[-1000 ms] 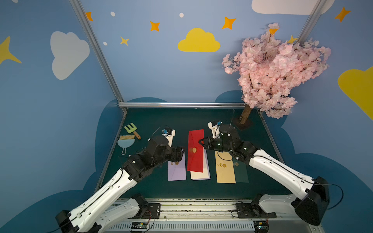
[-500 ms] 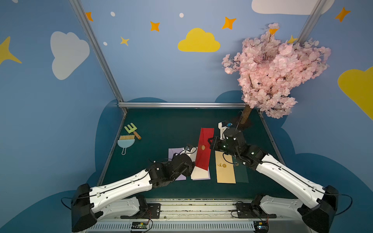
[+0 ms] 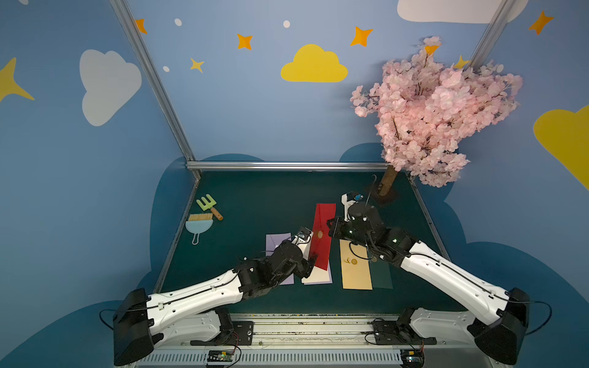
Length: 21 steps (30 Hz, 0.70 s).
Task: Open the envelope
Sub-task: Open the envelope flap on the envelope.
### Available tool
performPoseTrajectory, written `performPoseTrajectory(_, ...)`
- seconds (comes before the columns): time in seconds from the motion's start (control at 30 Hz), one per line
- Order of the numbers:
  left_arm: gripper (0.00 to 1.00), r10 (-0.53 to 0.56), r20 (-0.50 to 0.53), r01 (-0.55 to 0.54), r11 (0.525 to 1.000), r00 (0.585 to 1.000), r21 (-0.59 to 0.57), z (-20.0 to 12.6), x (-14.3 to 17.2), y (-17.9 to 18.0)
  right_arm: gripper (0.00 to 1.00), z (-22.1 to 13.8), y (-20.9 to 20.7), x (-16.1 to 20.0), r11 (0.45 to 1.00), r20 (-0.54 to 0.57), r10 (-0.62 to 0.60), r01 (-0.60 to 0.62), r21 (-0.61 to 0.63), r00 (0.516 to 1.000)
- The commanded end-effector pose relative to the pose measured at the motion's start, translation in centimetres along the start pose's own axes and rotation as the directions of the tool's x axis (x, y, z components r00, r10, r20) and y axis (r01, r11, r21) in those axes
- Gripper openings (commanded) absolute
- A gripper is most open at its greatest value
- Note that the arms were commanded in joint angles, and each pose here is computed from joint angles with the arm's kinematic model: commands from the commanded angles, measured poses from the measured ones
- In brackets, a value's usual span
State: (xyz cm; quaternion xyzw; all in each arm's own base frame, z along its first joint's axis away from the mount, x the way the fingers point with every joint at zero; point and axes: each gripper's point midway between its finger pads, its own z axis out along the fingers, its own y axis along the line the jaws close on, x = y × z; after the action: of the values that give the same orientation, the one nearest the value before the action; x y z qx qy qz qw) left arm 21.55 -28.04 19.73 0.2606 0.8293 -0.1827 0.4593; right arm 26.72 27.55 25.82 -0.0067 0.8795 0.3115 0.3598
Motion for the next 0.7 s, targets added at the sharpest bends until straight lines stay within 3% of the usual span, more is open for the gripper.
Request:
performPoseTrajectory(0.0, 0.8, -0.002, 0.011, 0.002, 1.0, 1.0, 0.031, 0.3, -0.1, -0.7, 0.0, -0.5, 1.2, -1.0, 1.0, 0.023, -0.026, 0.026, -0.007, 0.999)
performPoseTrajectory(0.4, 0.81, -0.009, 0.0, 0.009, 0.99, 1.0, -0.144, 0.0, 0.0, 2.4, 0.0, -1.1, 3.3, -0.6, 0.998, 0.017, -0.053, 0.053, -0.027, 0.998)
performPoseTrajectory(0.67, 0.82, -0.02, 0.008, 0.021, 0.981, 1.0, -0.193, -0.2, -0.1, 3.5, 0.0, -1.3, 3.8, -0.1, 0.998, 0.008, -0.06, 0.06, -0.032, 0.998)
